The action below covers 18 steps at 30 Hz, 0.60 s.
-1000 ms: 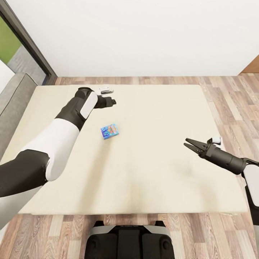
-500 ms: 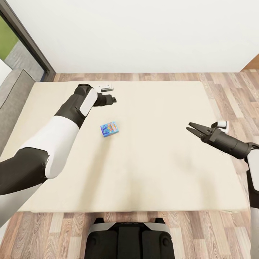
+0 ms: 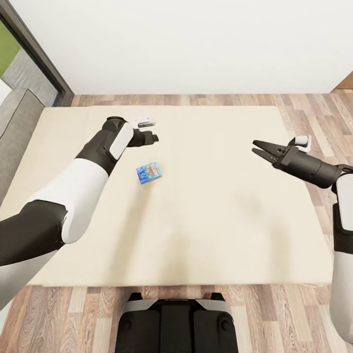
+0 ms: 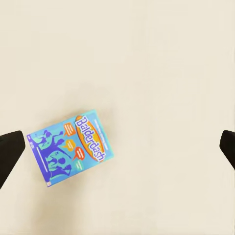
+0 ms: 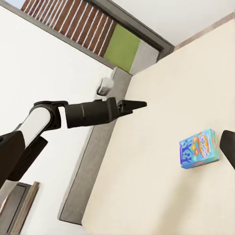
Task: Put all the toys in the child's room - the three board games (two on the bed and one on the table), the two jigsaw puzzles on the table, and the tennis ball on the table - inside the toy box on the table in the child's room.
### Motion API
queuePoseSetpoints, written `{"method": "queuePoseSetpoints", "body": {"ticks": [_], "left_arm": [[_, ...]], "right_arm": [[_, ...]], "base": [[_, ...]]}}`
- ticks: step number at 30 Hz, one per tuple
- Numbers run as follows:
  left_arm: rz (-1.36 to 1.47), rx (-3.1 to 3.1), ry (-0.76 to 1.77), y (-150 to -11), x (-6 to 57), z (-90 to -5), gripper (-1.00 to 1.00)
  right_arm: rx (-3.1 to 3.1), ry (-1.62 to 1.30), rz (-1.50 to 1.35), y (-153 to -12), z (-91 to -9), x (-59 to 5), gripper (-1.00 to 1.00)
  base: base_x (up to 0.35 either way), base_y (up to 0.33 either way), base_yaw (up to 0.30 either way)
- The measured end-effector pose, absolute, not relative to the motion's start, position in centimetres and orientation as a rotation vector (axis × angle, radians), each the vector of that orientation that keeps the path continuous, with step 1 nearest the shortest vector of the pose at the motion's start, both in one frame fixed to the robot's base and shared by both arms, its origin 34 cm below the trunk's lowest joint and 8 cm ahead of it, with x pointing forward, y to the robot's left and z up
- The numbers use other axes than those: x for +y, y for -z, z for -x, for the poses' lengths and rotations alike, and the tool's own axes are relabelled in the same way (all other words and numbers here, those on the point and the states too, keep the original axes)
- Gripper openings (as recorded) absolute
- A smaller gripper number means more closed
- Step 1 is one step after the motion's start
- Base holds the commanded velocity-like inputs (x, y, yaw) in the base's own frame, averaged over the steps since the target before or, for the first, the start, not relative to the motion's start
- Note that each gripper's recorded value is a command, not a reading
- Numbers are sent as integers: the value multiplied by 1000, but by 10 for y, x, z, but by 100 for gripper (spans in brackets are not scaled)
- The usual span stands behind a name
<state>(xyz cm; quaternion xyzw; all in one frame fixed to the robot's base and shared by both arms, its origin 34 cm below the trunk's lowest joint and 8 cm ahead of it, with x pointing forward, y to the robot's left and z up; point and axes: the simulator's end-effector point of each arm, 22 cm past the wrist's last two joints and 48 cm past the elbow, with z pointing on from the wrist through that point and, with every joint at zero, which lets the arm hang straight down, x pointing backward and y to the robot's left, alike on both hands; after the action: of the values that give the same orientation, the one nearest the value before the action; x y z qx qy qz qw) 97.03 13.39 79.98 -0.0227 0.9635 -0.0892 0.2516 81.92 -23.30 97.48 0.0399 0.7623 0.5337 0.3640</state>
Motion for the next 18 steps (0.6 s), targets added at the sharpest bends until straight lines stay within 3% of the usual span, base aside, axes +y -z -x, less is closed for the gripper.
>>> {"method": "queuePoseSetpoints", "body": {"ticks": [18], "left_arm": [[85,2658,227,-762,139,-960,100]], "right_arm": [[1998,-1388,-131,-949,-820,-231,100]], "base": [[0,0,0]]}}
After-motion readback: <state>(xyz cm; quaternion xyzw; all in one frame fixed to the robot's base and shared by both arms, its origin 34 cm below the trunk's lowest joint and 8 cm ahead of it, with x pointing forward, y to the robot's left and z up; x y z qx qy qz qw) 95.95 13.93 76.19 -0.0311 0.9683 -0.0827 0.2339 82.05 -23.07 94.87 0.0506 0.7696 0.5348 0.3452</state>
